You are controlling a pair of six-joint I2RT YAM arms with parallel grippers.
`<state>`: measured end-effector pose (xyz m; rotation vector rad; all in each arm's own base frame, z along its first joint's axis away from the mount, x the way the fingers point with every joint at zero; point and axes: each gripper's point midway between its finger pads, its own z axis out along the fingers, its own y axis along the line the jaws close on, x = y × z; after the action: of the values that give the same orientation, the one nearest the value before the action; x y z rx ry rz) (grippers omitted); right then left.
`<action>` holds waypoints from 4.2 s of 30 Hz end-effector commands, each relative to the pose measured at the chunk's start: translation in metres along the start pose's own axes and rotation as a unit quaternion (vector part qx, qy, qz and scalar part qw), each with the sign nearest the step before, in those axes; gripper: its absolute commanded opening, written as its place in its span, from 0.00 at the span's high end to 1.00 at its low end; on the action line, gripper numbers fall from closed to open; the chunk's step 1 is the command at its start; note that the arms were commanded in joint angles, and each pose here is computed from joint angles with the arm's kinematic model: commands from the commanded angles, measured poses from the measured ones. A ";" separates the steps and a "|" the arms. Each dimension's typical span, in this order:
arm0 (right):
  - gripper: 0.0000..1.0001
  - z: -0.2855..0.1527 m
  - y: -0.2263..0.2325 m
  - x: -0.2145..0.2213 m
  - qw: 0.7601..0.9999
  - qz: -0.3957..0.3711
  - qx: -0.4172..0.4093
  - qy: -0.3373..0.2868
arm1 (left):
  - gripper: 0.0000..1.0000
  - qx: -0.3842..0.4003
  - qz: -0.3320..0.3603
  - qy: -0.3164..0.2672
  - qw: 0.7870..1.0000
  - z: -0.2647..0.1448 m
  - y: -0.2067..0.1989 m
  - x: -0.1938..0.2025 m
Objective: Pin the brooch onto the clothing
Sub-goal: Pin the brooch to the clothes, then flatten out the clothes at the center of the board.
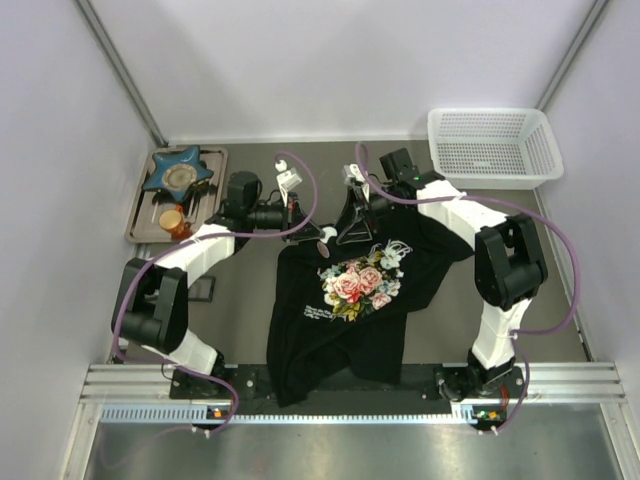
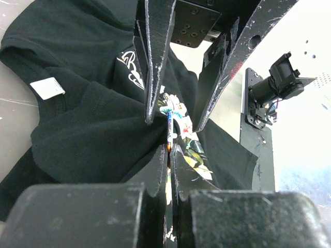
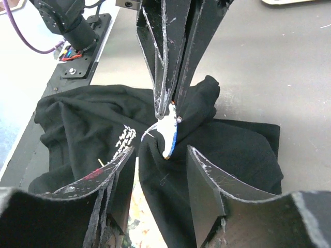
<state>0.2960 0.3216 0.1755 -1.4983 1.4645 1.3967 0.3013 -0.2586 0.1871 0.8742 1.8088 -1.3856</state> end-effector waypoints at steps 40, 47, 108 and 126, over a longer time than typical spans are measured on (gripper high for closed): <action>0.90 0.025 -0.052 -0.027 0.979 0.153 0.122 0.051 | 1.00 -0.013 0.047 -0.031 0.998 -0.002 -0.005 -0.029; 0.96 0.020 -0.071 -0.021 0.963 0.193 0.179 0.062 | 1.00 -0.018 0.047 -0.035 0.998 -0.005 -0.009 -0.030; 0.29 -0.153 -0.173 0.100 0.914 0.118 0.311 0.234 | 0.37 -0.039 0.204 0.244 0.947 -0.002 0.140 0.037; 0.40 -0.107 -0.160 0.127 0.908 0.160 0.282 0.265 | 0.88 -0.100 0.246 0.387 0.883 0.012 0.178 0.104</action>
<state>0.4592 0.2067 0.0512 -1.3037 2.2865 0.6317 0.4006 -0.2519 0.0250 1.7270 1.9120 -0.6494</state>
